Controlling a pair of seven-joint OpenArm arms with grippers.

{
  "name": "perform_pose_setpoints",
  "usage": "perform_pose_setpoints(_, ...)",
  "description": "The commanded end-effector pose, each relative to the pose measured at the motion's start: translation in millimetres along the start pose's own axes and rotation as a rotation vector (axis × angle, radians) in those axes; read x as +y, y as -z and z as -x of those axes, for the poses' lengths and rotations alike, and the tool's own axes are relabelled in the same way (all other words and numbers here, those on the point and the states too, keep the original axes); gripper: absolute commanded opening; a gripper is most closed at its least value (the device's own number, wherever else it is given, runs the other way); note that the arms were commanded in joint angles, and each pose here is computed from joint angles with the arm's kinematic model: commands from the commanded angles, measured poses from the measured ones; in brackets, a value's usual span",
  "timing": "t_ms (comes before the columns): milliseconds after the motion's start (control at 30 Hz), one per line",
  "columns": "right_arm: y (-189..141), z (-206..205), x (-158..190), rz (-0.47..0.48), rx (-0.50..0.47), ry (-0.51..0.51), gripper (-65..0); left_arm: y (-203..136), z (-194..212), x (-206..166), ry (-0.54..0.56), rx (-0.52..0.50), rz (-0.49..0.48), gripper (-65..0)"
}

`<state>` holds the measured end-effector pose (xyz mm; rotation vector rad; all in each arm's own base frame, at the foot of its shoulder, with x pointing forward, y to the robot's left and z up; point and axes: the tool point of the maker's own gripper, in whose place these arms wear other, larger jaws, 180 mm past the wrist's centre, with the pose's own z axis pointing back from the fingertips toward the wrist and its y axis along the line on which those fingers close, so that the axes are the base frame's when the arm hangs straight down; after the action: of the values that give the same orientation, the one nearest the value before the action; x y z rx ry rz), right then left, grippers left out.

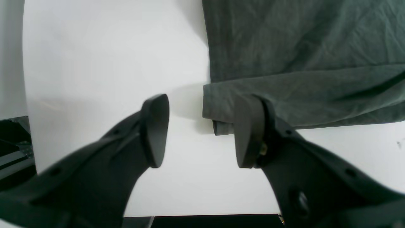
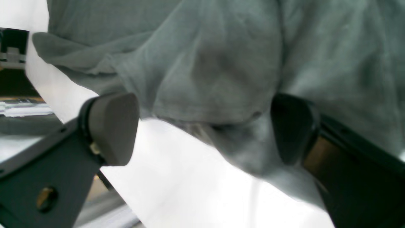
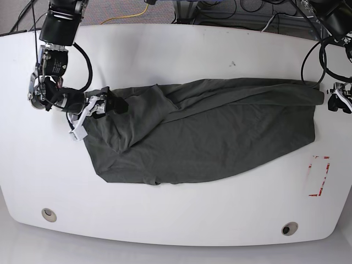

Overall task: Layout the t-shirt on the table in an organized manner, then fold the t-shirt properly
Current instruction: 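Pull the grasped fabric outward with the right gripper, straightening the shirt edge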

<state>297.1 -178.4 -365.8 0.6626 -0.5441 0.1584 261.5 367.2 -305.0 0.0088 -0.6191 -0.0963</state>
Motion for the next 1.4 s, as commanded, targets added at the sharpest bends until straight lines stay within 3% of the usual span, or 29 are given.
perform_pose_setpoints(0,-30.0,-27.2,-16.3,0.068,-0.056,-0.062,-3.0,-9.8,-15.8,7.2,0.023,-0.047,-0.024,-34.0)
perform_pose_setpoints(267,-68.7,-26.4,-52.7,0.225,-0.047,-0.122,-3.0,-9.7,-17.4,6.7,0.024,-0.051,-0.022,-34.0)
perform_pose_setpoints(500,-75.8,-12.1,-64.5,0.386,0.011,-0.244,-3.0,-10.7,-28.1,-1.3,0.021,-0.116,0.020,-34.0)
perform_pose_setpoints(667,-63.6,2.1,-63.1,0.433,0.029,-0.273,-3.0,-11.5,-33.1,-4.7,0.018,-0.146,0.039,-34.0)
perform_pose_setpoints(1167,-33.0,27.4,-63.9,0.419,0.083,-0.316,-3.0,-12.1,-41.5,-5.6,0.021,-0.192,0.040,-33.9)
perform_pose_setpoints(1367,-28.0,30.3,-62.6,0.426,0.088,-0.316,-3.0,4.2,-46.2,-35.6,0.105,-0.174,0.113,-33.9)
